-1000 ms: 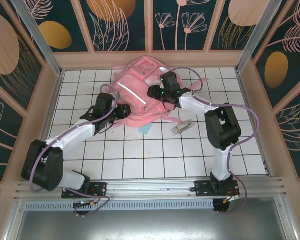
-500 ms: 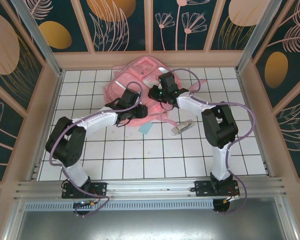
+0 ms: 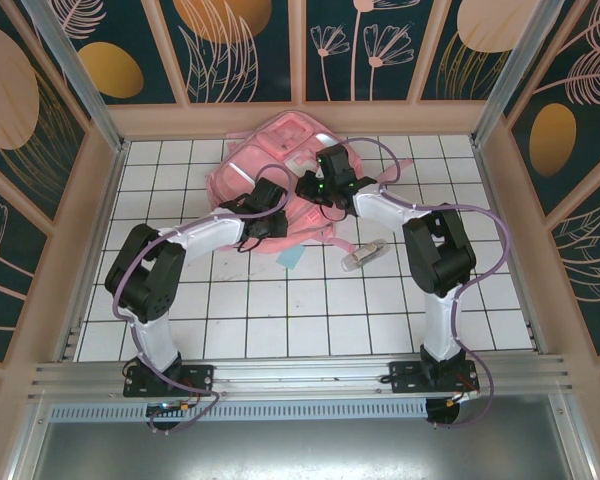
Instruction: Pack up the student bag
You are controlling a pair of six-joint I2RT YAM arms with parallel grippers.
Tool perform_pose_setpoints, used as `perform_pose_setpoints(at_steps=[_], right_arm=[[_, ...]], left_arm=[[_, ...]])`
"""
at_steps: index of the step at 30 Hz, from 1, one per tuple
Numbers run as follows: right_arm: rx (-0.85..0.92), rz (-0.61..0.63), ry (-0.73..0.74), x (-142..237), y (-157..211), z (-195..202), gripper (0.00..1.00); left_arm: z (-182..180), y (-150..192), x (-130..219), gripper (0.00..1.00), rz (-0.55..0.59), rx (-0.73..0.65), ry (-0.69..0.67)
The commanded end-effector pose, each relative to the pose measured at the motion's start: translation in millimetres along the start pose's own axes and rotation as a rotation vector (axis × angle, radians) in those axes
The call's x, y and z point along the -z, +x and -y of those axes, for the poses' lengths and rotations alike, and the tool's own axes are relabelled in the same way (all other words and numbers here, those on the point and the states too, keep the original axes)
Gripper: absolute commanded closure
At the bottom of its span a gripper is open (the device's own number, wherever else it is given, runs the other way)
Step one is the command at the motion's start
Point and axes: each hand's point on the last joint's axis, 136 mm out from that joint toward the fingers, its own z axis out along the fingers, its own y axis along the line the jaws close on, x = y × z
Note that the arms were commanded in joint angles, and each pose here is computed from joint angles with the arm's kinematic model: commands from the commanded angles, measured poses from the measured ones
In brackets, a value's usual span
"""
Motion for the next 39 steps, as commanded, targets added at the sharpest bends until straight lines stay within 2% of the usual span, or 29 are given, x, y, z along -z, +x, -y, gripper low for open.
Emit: perform_pose_setpoints(at_steps=[1,2,3,7,15,19,22,24,30,36,37,39], right_arm=[[0.014,0.071,-0.076,2.7,-16.5,-21.8,0.97],[0.016,0.073,-0.079,3.0,-16.8,-22.2,1.00],[0.017,0.074,-0.075,2.7,-16.5,-21.1,1.00],[0.018,0.108,-0.045,10.1,-29.3,-4.2,1.00],[0.056,0.126,-0.033,14.0,-41.9,6.2,1.00],[0.089,0.125,-0.009,11.0,-46.6,7.6,1.00],[0.102,0.136,-0.009,6.3,-54.4,5.8,1.00],[0.118,0.145,-0.013,2.3,-63.4,2.4,1.00],[0.155,0.155,-0.054,-17.9,-89.2,-13.6,1.00],[0.161,0.147,-0.073,-39.3,-102.6,-23.7,1.00],[0.159,0.148,-0.065,-39.7,-105.0,-23.0,0.97],[0.153,0.148,-0.044,-35.7,-106.8,-22.6,0.80]], left_arm=[[7.5,15.6,-7.3,0.89,-0.065,-0.008,0.061],[7.3,17.3,-7.8,0.97,-0.071,-0.011,0.062],[3.5,18.8,-7.3,1.00,-0.077,-0.016,0.044],[-32.7,20.3,4.1,1.00,-0.064,-0.040,-0.109],[-105.5,23.1,32.1,1.00,-0.089,-0.010,-0.254],[-128.4,9.6,42.0,1.00,-0.066,-0.022,-0.353],[-109.0,14.1,36.2,1.00,-0.092,-0.024,-0.240],[-89.9,15.7,46.7,1.00,-0.074,-0.038,-0.156],[-52.1,44.1,65.1,1.00,-0.074,-0.060,-0.023],[3.1,53.2,73.6,1.00,-0.067,-0.075,0.149],[16.7,52.9,73.5,1.00,-0.065,-0.077,0.197],[41.4,48.5,72.0,1.00,-0.056,-0.084,0.268]])
